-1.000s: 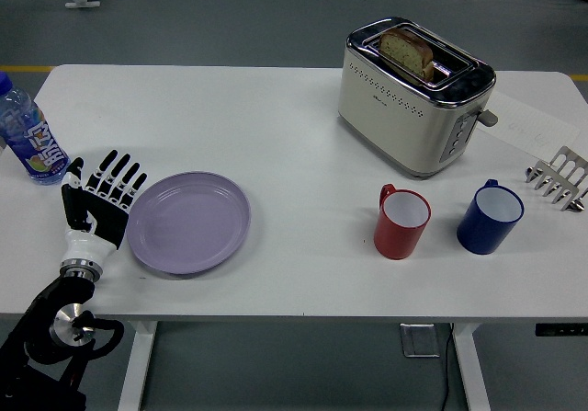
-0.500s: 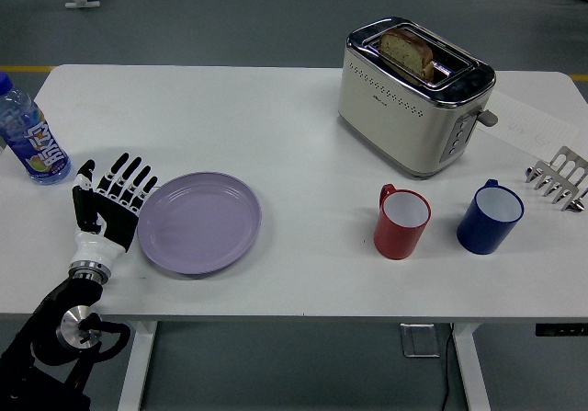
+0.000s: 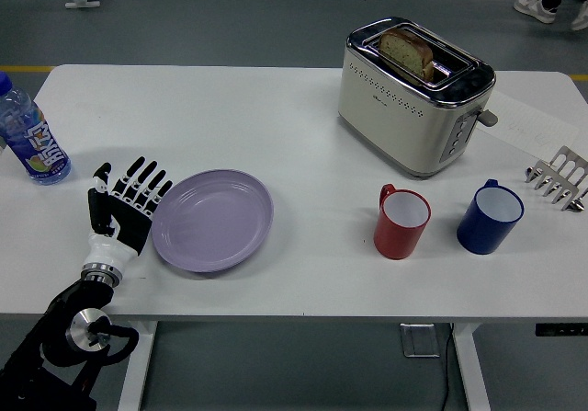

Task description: Push plate across desktop

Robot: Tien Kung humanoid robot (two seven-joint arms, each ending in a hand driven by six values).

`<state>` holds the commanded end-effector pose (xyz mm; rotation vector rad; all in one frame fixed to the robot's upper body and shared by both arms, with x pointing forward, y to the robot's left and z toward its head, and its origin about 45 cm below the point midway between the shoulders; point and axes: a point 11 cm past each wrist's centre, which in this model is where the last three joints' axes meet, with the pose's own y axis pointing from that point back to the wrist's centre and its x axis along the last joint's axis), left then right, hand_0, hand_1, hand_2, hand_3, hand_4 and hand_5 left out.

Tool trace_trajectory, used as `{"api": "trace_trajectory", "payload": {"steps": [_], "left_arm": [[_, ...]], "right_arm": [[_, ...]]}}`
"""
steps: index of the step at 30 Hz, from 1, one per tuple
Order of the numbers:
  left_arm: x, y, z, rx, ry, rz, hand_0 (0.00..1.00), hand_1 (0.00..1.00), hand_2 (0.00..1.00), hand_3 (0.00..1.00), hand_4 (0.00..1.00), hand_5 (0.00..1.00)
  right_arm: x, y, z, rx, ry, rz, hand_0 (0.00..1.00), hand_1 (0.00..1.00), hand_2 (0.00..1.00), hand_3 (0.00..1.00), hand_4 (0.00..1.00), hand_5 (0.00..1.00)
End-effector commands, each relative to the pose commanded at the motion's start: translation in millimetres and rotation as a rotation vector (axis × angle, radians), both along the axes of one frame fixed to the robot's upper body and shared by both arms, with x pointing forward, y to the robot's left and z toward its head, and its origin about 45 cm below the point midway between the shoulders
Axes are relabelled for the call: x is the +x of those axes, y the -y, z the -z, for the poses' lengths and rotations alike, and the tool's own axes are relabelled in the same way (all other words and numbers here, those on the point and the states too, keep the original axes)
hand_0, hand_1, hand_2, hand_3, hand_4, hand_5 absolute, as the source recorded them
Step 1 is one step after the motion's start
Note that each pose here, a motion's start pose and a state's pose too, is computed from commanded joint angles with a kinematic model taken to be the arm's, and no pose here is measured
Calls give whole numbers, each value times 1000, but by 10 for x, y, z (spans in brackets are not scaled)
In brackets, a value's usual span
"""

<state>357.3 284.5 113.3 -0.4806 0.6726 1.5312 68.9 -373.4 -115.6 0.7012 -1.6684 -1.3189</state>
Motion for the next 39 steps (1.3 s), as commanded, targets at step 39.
{"api": "trace_trajectory", "payload": {"steps": [39], "left_arm": [[-38, 388, 4, -16, -3, 111, 742, 769, 735, 672, 583, 998]], "right_arm": [[-57, 7, 6, -1, -14, -3, 578, 517, 610, 580, 227, 528]]}}
